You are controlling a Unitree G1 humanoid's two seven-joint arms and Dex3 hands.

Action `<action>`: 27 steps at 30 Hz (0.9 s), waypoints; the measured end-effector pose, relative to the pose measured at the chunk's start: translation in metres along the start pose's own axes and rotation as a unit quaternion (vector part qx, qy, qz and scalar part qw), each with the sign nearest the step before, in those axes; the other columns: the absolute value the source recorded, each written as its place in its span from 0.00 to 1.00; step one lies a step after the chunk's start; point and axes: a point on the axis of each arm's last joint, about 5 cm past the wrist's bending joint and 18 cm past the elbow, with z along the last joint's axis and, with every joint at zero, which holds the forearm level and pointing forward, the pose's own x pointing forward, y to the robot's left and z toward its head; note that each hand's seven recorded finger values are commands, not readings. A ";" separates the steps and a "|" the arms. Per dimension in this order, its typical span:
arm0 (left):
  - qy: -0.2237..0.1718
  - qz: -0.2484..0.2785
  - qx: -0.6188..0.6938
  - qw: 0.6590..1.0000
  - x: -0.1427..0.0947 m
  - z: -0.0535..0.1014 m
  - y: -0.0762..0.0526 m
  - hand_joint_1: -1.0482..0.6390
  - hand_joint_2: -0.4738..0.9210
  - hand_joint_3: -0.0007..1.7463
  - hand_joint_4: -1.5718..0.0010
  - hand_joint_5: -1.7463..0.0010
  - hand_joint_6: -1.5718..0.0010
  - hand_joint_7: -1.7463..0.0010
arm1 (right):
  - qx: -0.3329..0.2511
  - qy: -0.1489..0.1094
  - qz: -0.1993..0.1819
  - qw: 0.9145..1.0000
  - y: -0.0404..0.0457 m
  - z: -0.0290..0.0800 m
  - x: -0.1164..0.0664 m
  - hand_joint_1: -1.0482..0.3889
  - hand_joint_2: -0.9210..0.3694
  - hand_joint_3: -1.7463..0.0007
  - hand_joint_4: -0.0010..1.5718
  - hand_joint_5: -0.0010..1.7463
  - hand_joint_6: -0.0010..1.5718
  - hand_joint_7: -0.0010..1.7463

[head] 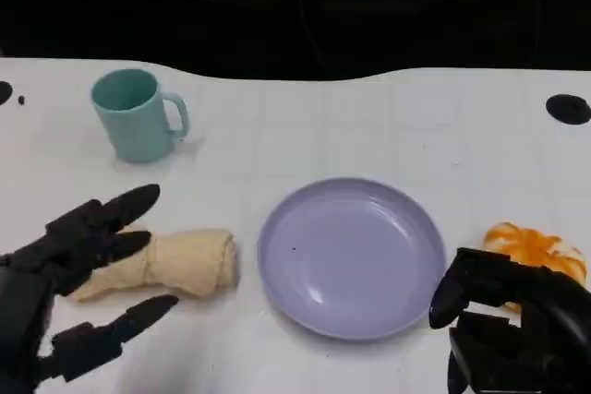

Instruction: Grasp the towel on the left side of the plate with the left hand and place it into the plate.

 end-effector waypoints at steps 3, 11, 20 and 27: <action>0.005 -0.028 0.067 0.997 0.003 0.004 0.002 0.32 1.00 0.04 0.88 0.83 0.85 1.00 | 0.001 0.002 0.001 1.000 0.0002 0.000 0.001 0.73 0.29 0.27 0.47 1.00 0.39 0.93; 0.001 -0.110 0.319 0.942 0.040 0.019 0.002 0.27 1.00 0.03 0.85 0.83 0.84 0.99 | 0.000 0.000 0.001 1.000 -0.0005 0.001 0.000 0.72 0.30 0.27 0.47 1.00 0.39 0.92; 0.028 -0.146 0.454 0.878 0.080 0.002 -0.016 0.28 0.98 0.00 0.83 0.83 0.82 0.99 | 0.000 0.003 -0.004 1.000 -0.0029 0.001 -0.002 0.71 0.30 0.26 0.46 1.00 0.39 0.92; 0.070 -0.184 0.482 0.854 0.104 -0.016 -0.034 0.29 0.97 0.00 0.79 0.87 0.80 0.99 | -0.001 0.004 0.000 1.000 -0.0029 0.001 -0.002 0.71 0.30 0.27 0.46 1.00 0.39 0.91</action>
